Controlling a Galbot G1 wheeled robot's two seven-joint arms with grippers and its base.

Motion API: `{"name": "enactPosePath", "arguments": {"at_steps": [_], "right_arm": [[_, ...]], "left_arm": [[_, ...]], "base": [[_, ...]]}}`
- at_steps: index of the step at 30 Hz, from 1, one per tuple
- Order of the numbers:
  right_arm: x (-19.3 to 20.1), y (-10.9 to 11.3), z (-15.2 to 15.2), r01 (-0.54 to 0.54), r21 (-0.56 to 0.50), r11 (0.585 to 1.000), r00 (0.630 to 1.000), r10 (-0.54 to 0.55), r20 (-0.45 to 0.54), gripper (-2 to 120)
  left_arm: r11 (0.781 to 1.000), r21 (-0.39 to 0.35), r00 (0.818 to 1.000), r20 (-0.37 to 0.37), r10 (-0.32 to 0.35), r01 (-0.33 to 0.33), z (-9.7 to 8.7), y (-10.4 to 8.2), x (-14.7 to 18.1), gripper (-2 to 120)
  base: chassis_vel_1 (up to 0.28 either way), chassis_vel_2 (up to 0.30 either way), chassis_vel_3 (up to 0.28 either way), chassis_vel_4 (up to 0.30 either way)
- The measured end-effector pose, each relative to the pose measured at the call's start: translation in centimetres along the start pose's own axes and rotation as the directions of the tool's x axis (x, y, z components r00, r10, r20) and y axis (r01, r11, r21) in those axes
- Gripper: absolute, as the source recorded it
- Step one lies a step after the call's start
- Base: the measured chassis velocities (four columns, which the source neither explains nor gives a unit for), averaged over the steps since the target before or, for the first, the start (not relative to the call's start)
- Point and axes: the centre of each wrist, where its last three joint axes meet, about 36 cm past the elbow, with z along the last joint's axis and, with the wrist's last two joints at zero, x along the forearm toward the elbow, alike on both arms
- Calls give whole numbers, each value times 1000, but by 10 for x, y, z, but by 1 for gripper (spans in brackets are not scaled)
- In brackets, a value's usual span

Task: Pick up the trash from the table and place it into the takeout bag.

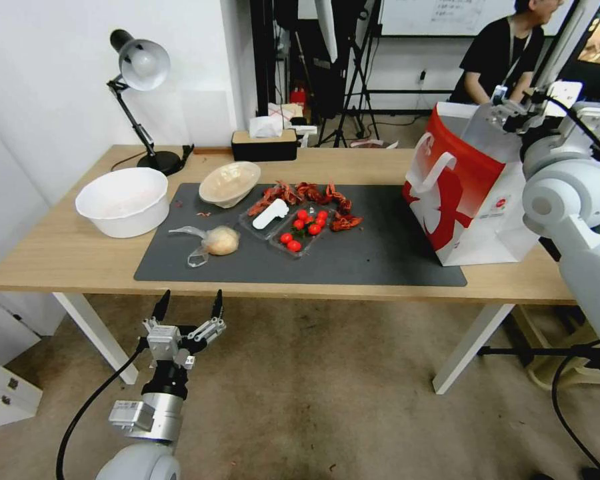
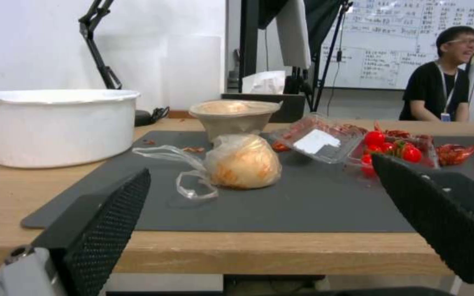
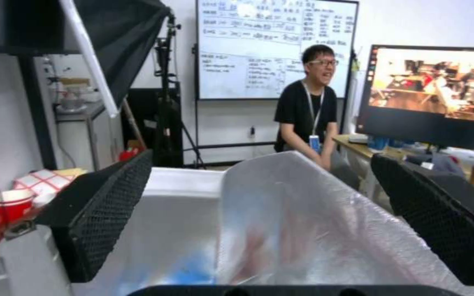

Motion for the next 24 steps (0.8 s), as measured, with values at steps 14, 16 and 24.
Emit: {"name": "enactPosePath", "arguments": {"at_steps": [14,16,24], "right_arm": [[27,9,13,183,-51,982,983,-181,35,100],[32,10,15,208,-54,977,978,-206,38,100],[69,12,49,404,-76,912,913,-396,103,100]], "left_arm": [[1000,-2,1000,0,2,-2,0,0,-1,100],[1000,-3,1000,0,3,-3,0,1,-1,100],[1000,5,1000,-2,10,-10,4,-1,-4,100]], "base": [[0,0,0,0],[0,0,0,0],[0,0,0,0]]}}
